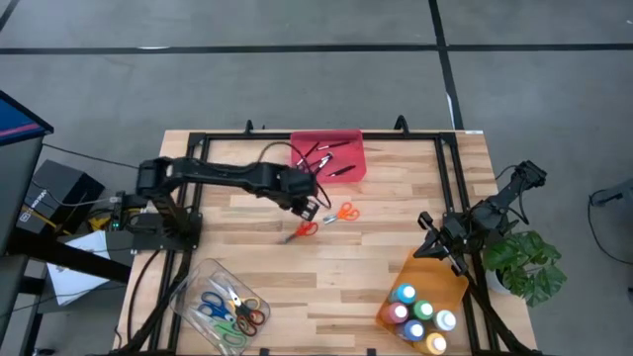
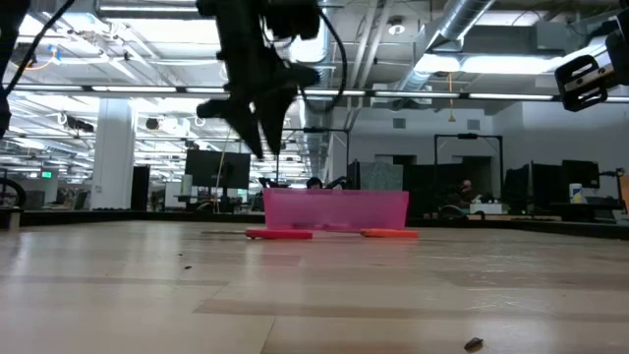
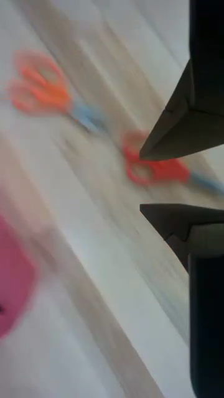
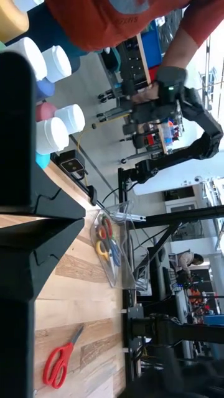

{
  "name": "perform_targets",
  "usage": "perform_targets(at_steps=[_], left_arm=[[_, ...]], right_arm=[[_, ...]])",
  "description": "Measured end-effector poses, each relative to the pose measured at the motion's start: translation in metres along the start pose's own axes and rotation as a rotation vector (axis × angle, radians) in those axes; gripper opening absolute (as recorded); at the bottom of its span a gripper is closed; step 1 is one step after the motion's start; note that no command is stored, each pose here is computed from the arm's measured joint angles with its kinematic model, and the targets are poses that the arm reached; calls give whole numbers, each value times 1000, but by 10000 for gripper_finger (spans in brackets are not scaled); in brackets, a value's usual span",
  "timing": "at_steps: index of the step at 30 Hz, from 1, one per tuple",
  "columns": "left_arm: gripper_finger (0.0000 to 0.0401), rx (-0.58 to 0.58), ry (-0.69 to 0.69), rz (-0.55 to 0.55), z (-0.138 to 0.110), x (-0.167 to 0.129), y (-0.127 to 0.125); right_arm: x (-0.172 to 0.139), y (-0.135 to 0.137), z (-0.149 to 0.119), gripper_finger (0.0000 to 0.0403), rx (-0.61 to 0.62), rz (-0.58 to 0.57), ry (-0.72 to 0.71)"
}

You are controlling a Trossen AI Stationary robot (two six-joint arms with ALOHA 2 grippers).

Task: Pick & Place Paint Supplies
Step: Put the red scissors into the transparent bin

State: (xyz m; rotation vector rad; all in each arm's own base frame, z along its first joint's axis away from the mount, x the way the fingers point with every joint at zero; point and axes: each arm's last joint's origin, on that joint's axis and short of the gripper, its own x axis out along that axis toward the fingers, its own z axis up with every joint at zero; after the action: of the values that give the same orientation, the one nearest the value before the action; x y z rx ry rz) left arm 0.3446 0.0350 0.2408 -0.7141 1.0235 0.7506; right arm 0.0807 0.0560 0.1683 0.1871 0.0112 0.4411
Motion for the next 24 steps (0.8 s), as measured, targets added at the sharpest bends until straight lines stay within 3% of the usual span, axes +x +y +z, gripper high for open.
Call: perform_targets(at_steps=[3, 8, 13, 24], left_arm=[[143, 94, 63, 54, -5, 18, -1], [221, 219, 110, 38, -15, 32, -10], [282, 240, 126, 50, -17, 40, -11], [270, 293, 161, 81, -22, 83, -16]], right_arm=[[0, 0, 0, 8, 0, 0, 1], [0, 0, 0, 8, 0, 0, -1], [0, 0, 0, 8, 0, 0, -1], [0, 0, 0, 8, 0, 0, -1]])
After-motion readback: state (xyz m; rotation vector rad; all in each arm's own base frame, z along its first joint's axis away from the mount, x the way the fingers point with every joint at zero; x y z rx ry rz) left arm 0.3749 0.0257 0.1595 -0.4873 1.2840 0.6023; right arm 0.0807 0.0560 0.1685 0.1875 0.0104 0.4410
